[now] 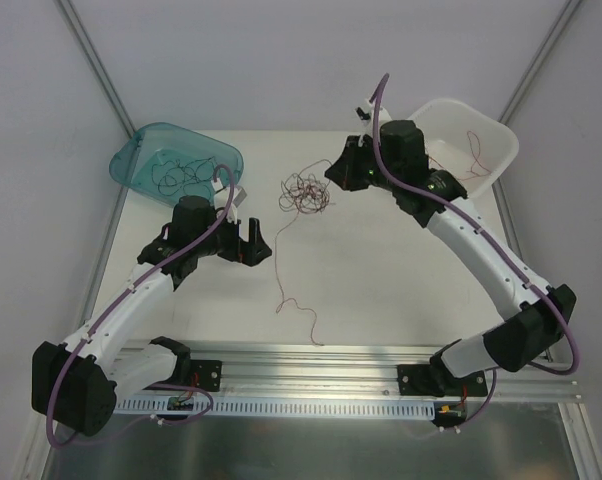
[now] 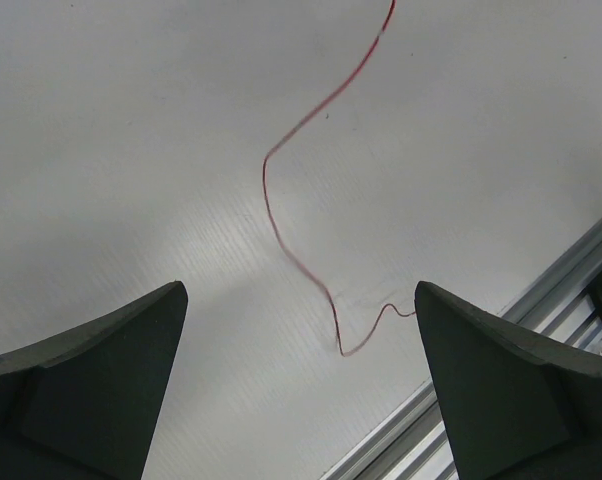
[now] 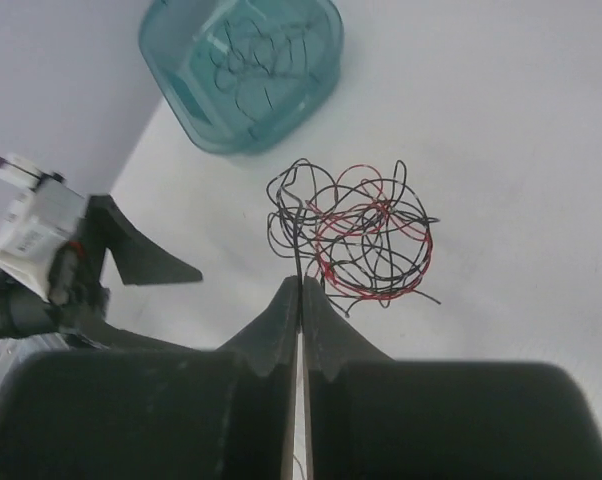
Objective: Untangle the cables
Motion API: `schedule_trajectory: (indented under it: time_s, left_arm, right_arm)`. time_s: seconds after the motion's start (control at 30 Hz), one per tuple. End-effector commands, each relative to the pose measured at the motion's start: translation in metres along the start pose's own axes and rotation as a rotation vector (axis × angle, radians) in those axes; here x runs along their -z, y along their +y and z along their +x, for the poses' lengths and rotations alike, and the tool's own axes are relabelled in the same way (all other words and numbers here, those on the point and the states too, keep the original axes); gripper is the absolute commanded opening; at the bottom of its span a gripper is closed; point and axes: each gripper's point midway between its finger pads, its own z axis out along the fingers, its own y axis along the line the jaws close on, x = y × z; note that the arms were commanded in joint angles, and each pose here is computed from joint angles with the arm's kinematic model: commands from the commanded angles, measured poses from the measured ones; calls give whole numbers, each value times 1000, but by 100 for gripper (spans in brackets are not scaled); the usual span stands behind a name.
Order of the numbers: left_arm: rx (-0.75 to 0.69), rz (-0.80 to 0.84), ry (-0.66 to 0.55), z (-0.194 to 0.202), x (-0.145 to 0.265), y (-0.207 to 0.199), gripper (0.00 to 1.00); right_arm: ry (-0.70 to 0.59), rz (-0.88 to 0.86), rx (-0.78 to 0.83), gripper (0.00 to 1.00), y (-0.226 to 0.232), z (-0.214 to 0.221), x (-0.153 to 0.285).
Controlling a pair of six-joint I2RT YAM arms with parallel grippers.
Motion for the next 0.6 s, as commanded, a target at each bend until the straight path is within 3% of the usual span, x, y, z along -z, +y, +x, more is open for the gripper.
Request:
schedule_trajectory:
  time_s: [0.0,0.2,0.27,0.37,0.57]
  left_arm:
    - [-38,-2,-41,-11,4,-3,99]
    - [-44,-16,-53,-14,6,-2,99]
    - [-45,-15,-54,-14,6,-2,99]
    - [-40,-11,-55,-14,6,-3,99]
    - [-2,15,-39,-11,4,-8,99]
  right_arm:
    - [-62,-53,57,1,23,-40,17]
    - [-143,-162,33,1,49,-52,40]
    - [-59,-121,8,1,33,-15,26]
    - [164,-1,-68,1,-6,70,8]
    - [304,27,-96,1,-26,177,-15]
